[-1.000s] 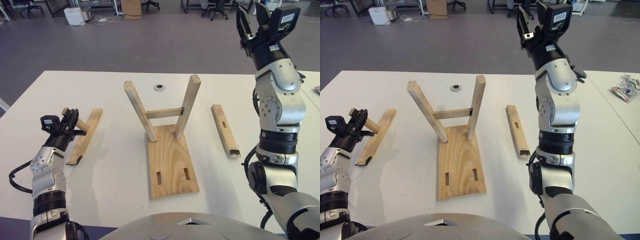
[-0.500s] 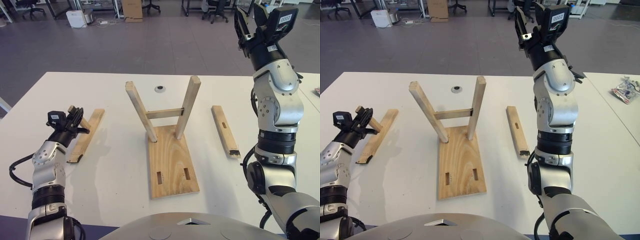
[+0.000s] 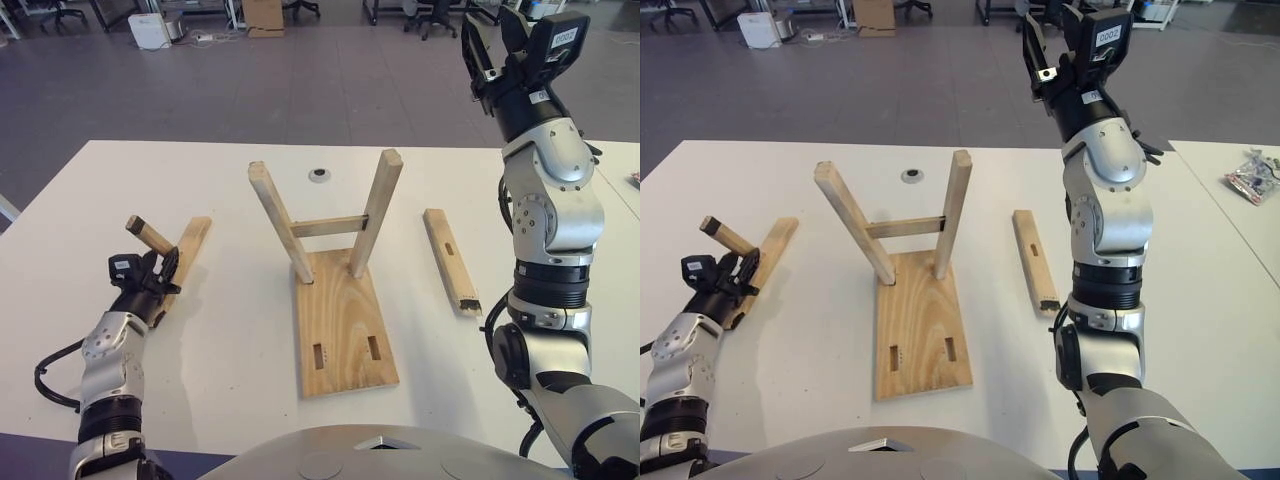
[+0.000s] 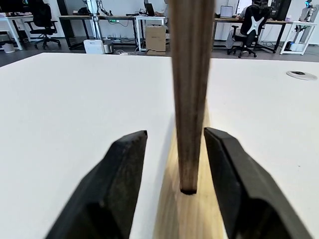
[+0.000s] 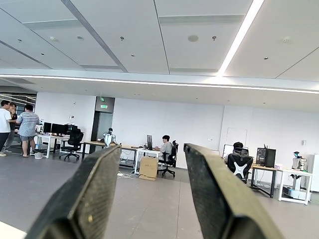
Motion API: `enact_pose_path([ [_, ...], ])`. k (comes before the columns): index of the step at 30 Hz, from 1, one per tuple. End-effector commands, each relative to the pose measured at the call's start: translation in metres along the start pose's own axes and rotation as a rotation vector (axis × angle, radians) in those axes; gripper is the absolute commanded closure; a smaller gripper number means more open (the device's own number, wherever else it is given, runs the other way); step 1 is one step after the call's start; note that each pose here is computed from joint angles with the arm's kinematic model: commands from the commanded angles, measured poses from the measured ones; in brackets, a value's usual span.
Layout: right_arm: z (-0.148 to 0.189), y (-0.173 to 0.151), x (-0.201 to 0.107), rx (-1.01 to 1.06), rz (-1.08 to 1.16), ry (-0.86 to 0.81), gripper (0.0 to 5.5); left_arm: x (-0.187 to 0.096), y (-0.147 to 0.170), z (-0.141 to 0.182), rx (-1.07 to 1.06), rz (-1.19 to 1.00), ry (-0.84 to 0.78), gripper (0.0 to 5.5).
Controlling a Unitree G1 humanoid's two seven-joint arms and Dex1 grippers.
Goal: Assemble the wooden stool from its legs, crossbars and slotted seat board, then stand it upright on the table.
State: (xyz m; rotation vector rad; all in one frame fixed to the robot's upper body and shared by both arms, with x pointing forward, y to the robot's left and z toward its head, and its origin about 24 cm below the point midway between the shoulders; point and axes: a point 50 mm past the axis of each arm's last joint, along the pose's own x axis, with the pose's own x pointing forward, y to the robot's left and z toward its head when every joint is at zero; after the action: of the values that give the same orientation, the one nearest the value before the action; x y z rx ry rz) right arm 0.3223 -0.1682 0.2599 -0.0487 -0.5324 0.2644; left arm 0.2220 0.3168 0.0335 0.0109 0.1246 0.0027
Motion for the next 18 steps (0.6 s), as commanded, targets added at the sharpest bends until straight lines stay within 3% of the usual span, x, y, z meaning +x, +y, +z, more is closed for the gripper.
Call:
enact_pose_path([
  [1,-0.004,0.000,-0.007,0.011,-0.023,0.026,3.17,-0.007,0.002,0.015,0.113,-0.124,0.102,2.79],
  [6,-0.008,-0.001,-0.015,0.013,-0.046,0.048,3.17,-0.024,0.020,0.036,0.243,-0.201,0.229,1.99],
  [10,-0.008,-0.003,-0.019,0.008,-0.064,0.053,3.17,-0.034,0.013,0.024,0.294,-0.250,0.368,1.23],
  [16,-0.009,-0.002,-0.017,0.011,-0.058,0.058,3.17,-0.046,0.009,0.001,0.193,-0.196,0.551,1.19],
  [18,-0.009,-0.001,-0.017,0.011,-0.056,0.060,3.17,-0.051,0.019,-0.004,0.198,-0.139,0.616,1.45],
])
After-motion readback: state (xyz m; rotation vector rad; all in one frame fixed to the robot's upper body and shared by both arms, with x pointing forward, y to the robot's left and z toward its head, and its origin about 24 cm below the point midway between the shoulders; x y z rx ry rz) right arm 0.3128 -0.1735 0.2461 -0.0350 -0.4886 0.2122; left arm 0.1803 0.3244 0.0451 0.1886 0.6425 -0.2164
